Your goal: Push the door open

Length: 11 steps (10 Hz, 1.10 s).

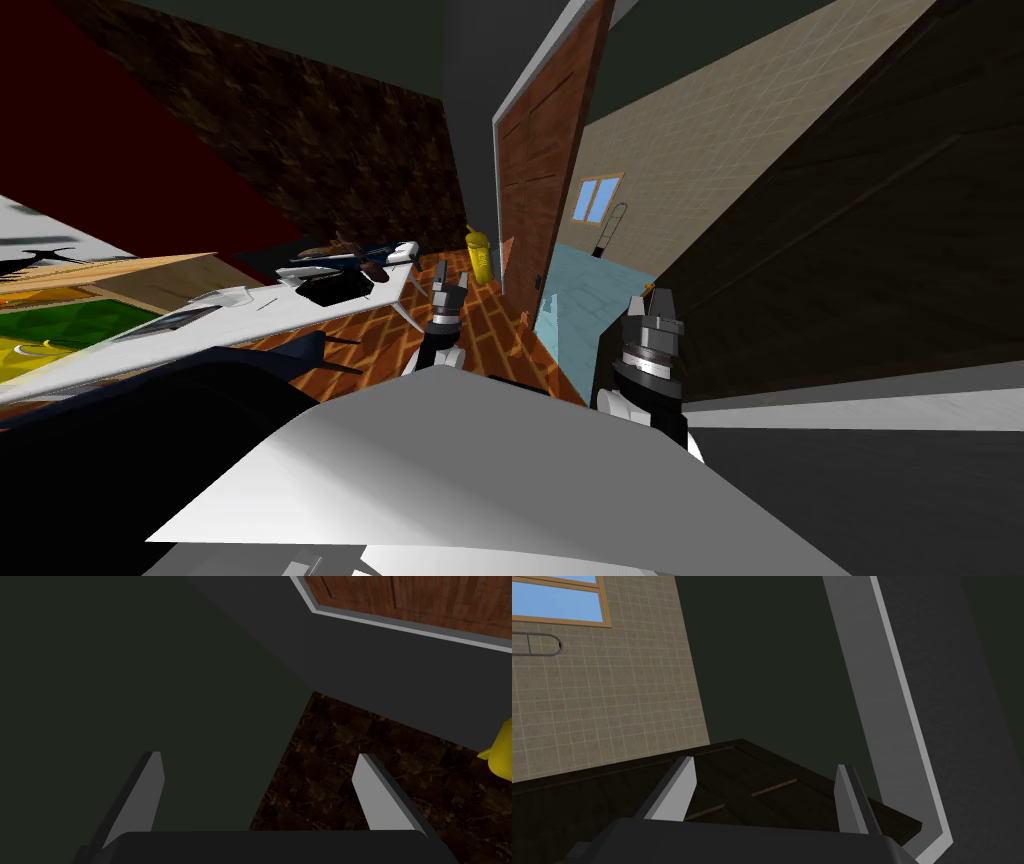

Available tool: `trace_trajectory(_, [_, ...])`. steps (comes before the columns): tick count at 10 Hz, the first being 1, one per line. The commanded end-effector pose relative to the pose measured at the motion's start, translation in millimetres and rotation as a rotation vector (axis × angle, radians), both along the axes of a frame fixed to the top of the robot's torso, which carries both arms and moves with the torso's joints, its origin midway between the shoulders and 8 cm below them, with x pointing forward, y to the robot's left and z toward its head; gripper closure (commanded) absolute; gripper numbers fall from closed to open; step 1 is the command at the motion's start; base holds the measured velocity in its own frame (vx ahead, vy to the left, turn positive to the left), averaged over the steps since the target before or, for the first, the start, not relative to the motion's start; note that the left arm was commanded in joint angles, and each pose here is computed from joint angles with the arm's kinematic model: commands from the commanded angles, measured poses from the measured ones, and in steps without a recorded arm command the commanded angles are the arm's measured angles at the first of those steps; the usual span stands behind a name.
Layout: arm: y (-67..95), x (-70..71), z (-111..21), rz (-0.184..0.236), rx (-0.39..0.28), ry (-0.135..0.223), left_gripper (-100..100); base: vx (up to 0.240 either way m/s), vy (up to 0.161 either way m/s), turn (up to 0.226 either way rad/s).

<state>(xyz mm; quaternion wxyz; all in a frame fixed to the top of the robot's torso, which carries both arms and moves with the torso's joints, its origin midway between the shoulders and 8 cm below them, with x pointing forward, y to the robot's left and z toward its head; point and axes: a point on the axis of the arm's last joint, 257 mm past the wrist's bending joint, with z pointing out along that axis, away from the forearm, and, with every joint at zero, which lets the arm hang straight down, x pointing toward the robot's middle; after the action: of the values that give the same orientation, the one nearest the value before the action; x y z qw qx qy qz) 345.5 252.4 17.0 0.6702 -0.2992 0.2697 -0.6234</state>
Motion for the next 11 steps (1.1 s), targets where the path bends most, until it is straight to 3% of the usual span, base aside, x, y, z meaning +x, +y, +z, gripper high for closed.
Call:
trace_trajectory(1, [-4.4, 5.9, -9.8, -0.015, 0.003, 0.018, -100, 0.130, 0.002, -0.069])
trace_trajectory(11, [-36.6, 42.4, -84.5, -0.115, 0.016, 0.149, -100, 0.103, 0.040, -0.083])
